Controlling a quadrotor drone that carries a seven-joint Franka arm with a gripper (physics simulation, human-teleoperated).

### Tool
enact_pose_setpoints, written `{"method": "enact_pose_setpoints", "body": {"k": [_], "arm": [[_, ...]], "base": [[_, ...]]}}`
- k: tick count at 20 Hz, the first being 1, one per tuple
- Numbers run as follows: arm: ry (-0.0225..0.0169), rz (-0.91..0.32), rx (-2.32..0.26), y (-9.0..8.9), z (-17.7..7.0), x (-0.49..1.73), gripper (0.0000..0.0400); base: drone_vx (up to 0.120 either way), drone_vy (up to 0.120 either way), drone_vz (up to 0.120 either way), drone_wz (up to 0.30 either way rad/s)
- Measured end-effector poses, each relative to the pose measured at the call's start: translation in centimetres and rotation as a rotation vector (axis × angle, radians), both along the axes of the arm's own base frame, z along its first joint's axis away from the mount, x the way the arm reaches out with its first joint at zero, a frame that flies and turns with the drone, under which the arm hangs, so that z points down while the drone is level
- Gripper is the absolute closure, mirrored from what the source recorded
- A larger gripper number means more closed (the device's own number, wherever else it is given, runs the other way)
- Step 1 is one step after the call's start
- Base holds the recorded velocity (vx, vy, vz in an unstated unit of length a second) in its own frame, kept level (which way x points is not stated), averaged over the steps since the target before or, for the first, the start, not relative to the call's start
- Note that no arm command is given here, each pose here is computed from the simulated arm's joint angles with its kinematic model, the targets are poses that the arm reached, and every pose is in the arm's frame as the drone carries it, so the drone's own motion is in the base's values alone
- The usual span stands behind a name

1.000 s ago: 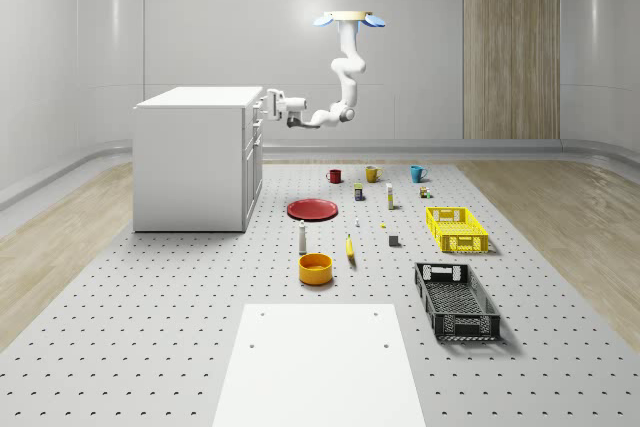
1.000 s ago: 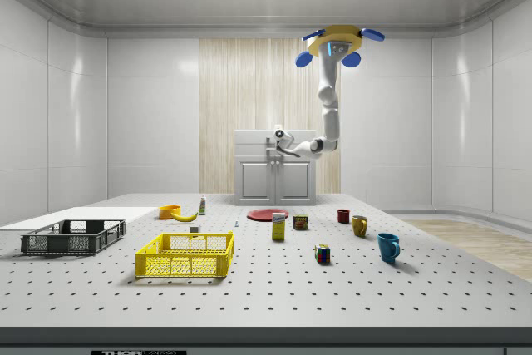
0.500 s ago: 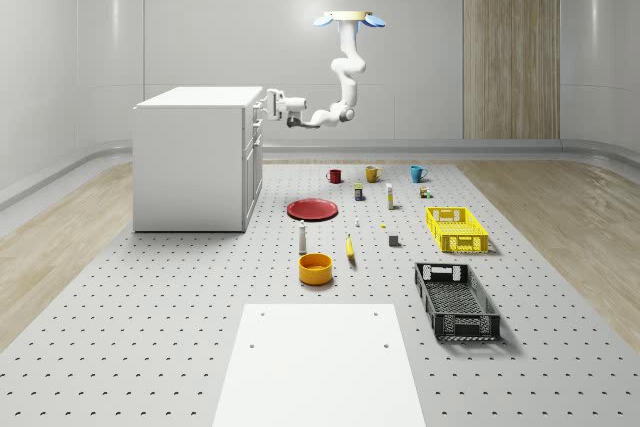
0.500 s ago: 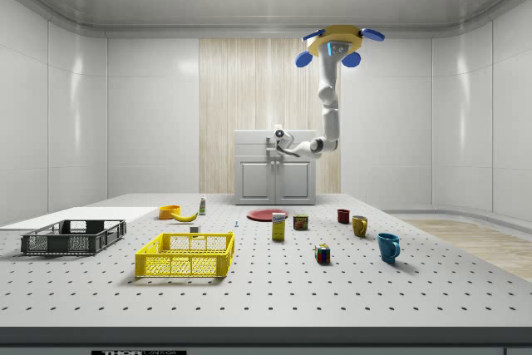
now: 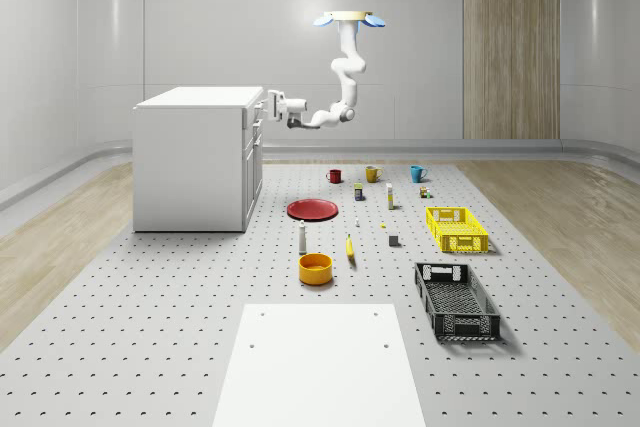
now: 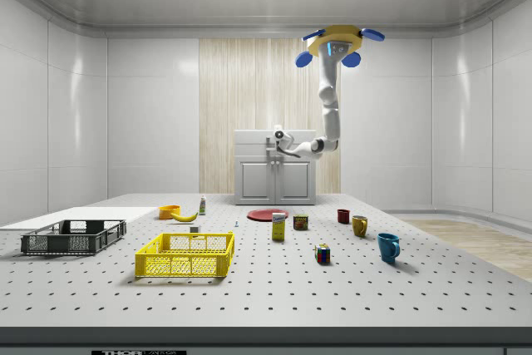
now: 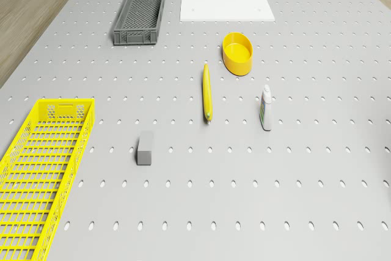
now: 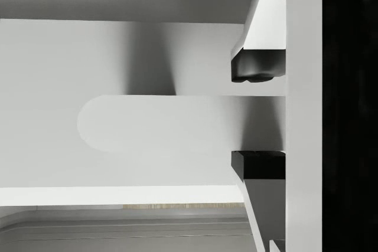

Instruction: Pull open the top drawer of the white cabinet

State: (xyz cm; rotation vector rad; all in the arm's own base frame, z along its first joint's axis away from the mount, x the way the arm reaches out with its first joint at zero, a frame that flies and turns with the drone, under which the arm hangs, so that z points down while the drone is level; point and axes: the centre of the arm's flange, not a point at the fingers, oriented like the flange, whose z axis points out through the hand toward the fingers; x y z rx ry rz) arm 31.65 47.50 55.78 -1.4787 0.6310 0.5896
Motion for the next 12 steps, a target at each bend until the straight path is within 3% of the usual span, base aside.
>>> {"method": "enact_pose_setpoints", "body": {"k": [4, 7, 9, 10, 11, 12], "arm": [[-0.0001, 0.005, 0.005, -0.3, -0.2, -0.29, 0.0282], [-0.0002, 0.006, 0.007, -0.9, -0.3, -0.37, 0.0288], [0.0086, 0.008, 0.007, -1.4, -0.4, -0.45, 0.0285], [-0.0335, 0.008, 0.007, -1.5, -1.0, -0.37, 0.0231], [-0.0377, 0.013, -0.007, -1.5, -1.9, -0.25, 0.012], [-0.0365, 0.017, -0.018, -1.6, -1.7, -0.11, 0.0112]], "base": [[0.0, 0.0, 0.0, 0.0], [0.0, 0.0, 0.0, 0.0], [0.0, 0.0, 0.0, 0.0], [0.0, 0.0, 0.0, 0.0], [0.0, 0.0, 0.0, 0.0], [0.0, 0.0, 0.0, 0.0]]}}
